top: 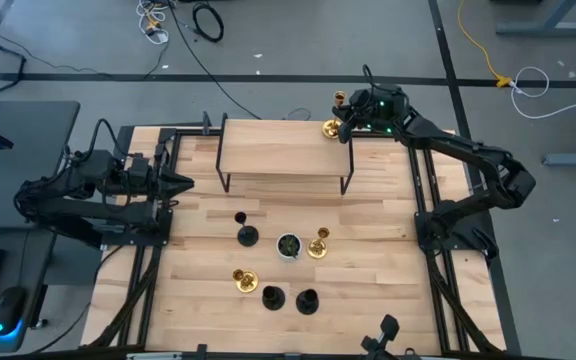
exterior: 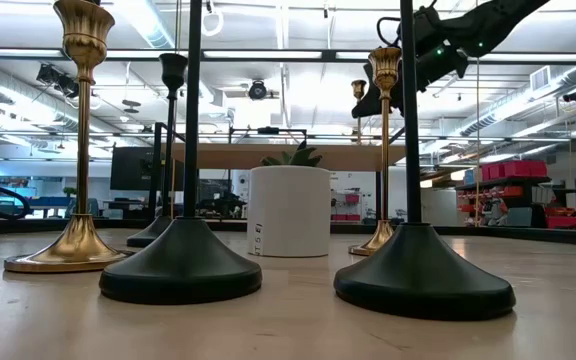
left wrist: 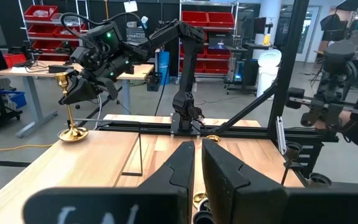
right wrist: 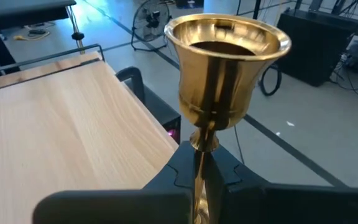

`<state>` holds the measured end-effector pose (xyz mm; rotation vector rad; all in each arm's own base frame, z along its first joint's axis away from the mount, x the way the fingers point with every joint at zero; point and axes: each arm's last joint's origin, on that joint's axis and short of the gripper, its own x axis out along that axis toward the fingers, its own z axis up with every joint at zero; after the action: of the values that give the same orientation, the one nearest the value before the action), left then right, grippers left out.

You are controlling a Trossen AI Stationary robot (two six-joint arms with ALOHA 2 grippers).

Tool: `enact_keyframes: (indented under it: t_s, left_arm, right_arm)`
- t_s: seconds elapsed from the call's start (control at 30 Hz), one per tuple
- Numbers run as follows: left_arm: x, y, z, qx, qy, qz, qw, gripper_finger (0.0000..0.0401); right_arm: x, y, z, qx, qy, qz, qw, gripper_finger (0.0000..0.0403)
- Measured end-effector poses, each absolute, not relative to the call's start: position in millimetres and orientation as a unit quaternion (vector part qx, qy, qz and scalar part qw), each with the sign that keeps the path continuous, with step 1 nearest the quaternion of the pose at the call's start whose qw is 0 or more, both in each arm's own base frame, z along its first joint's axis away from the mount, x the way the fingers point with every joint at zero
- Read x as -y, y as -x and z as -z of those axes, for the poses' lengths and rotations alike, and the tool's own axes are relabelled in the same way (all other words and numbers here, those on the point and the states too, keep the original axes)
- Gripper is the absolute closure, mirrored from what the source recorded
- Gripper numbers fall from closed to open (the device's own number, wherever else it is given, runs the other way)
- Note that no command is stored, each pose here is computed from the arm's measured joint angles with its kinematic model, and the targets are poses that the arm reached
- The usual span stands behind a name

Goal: Pick & Place candle stick holders
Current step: Put the right golden candle holder on the shelf

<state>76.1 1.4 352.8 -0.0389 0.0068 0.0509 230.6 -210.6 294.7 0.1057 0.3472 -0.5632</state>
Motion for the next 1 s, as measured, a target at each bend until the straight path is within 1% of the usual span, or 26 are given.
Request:
enact_keyframes:
  t_s: [0.53,0.77,0.87,1.0]
  left_arm:
    - [-1,-76,-353,-0.004,0.019,-0.025,0.999,0.0367]
    - [-1,-76,-353,-0.004,0.019,-0.025,0.999,0.0367]
    - [-1,-76,-353,-0.004,0.019,-0.025,0.999,0.0367]
    - [-1,-76,-353,-0.004,0.019,-0.025,0.999,0.0367]
  right_arm:
    - [211,-231,-291,-0.169,-0.054,0.277,0.944,0.0398]
    - [216,-237,-282,-0.174,-0.054,0.276,0.944,0.0396]
    - [216,-237,-281,-0.176,-0.054,0.276,0.944,0.0385]
    - [215,-236,-281,-0.181,-0.058,0.275,0.942,0.0356]
